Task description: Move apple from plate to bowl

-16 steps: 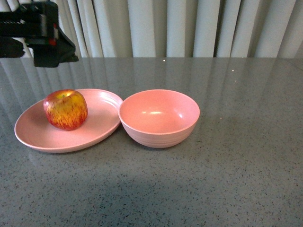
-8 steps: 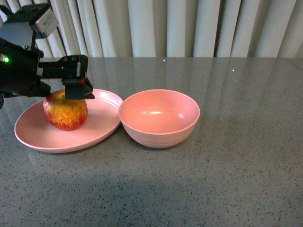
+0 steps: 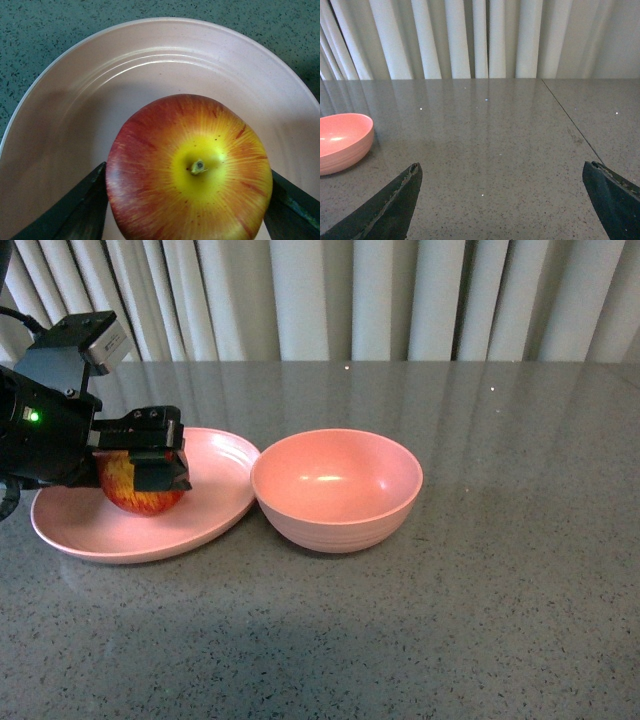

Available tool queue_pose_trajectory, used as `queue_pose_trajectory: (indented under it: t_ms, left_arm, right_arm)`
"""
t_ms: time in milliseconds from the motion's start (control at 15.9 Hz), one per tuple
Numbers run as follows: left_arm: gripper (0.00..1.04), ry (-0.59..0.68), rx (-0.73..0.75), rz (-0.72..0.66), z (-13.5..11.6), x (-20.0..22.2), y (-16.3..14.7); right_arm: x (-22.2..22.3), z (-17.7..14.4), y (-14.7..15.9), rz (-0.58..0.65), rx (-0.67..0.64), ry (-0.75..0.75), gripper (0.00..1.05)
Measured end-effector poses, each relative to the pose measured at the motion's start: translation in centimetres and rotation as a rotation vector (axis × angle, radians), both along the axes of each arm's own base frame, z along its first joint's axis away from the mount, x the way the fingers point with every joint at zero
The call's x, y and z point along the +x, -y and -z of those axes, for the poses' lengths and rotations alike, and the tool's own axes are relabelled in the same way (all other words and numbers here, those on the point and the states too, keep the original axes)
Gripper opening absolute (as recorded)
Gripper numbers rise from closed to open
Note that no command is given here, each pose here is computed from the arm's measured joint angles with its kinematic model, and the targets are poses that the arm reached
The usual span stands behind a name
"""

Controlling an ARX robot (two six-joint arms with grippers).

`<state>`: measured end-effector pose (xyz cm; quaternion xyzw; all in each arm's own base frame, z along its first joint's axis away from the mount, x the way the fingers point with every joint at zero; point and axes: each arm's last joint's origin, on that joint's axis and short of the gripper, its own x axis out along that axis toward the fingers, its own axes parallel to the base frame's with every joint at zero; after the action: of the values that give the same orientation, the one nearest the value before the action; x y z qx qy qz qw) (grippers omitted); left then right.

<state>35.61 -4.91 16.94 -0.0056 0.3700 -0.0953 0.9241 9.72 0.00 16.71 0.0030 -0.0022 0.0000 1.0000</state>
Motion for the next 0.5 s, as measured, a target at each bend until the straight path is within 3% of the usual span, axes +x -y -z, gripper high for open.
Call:
queue_pose_trajectory:
  t_ms: [125, 376, 502]
  left_arm:
    - [0.68, 0.000, 0.001, 0.006, 0.0, 0.0, 0.1]
    - [0.67, 0.006, 0.015, 0.020, -0.9, -0.5, 0.3]
    - [0.67, 0.054, 0.018, 0.035, -3.2, -1.1, 0.5]
  right_arm:
    - [0.0, 0.0, 0.0, 0.000, 0.000, 0.000, 0.98]
    - [0.0, 0.0, 0.0, 0.000, 0.000, 0.000, 0.98]
    - [0.0, 0.0, 0.0, 0.000, 0.000, 0.000, 0.98]
